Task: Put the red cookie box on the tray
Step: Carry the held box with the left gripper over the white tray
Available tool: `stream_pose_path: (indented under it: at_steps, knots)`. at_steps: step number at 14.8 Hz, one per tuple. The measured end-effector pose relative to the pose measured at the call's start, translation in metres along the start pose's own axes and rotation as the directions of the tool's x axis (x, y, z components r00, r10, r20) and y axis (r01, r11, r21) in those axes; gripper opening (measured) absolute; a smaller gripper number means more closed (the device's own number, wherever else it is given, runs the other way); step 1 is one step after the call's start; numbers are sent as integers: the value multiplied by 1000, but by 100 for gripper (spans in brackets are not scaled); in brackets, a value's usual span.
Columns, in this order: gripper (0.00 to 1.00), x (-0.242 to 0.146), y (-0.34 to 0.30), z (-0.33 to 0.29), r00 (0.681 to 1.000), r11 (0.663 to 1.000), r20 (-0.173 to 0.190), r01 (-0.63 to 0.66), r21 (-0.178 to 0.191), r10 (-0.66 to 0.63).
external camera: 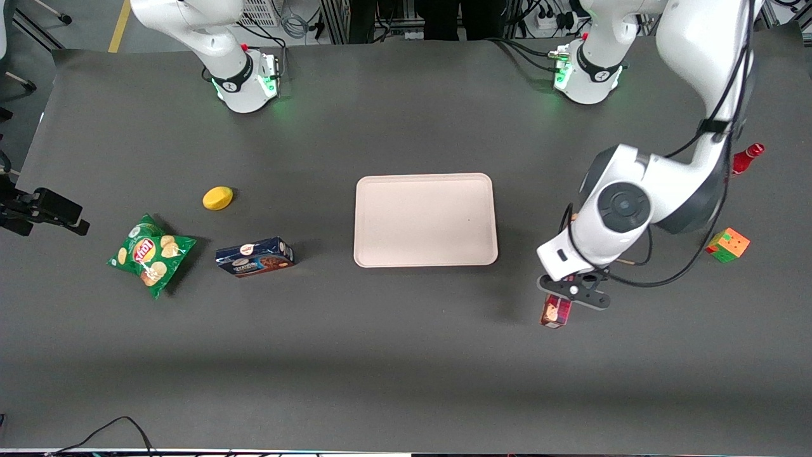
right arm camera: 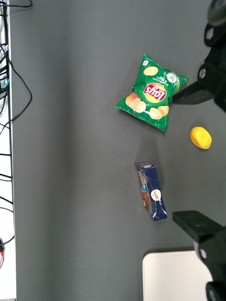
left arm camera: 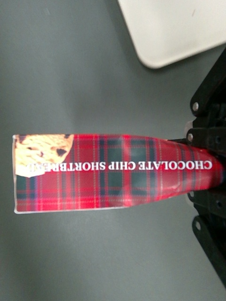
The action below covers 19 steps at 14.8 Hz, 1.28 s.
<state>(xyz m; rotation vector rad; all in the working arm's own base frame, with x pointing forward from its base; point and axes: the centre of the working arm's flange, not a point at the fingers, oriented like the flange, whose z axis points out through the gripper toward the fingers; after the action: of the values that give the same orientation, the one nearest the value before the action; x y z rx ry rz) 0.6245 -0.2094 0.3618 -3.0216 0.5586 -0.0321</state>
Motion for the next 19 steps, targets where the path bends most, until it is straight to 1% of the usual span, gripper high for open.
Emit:
stream_pose_path:
  at_steps: [2,3,4,5,7,10,12,13,14,16,18,19]
  knots:
    - [25,-3,3,-40,1000,999,-7,26,-28,-26]
    - [25,-5,9,-56,999,998,-4,42,-56,-42]
    - [25,-7,18,-69,998,994,8,69,-87,-68]
    - [25,-10,27,-78,995,989,22,102,-109,-100]
    - [25,-13,54,-88,981,972,51,193,-131,-188]
    - [25,-21,109,-93,943,933,91,332,-140,-321]
    - [25,-28,139,-84,921,913,122,384,-138,-370]
    - [25,-32,153,-71,918,909,129,392,-141,-376]
    - [25,-37,163,-53,918,907,127,393,-150,-377]
    - [25,-49,176,-9,924,911,111,380,-160,-366]
    - [25,-64,182,29,927,915,101,373,-153,-361]
    - [25,-69,185,42,931,920,85,363,-145,-354]
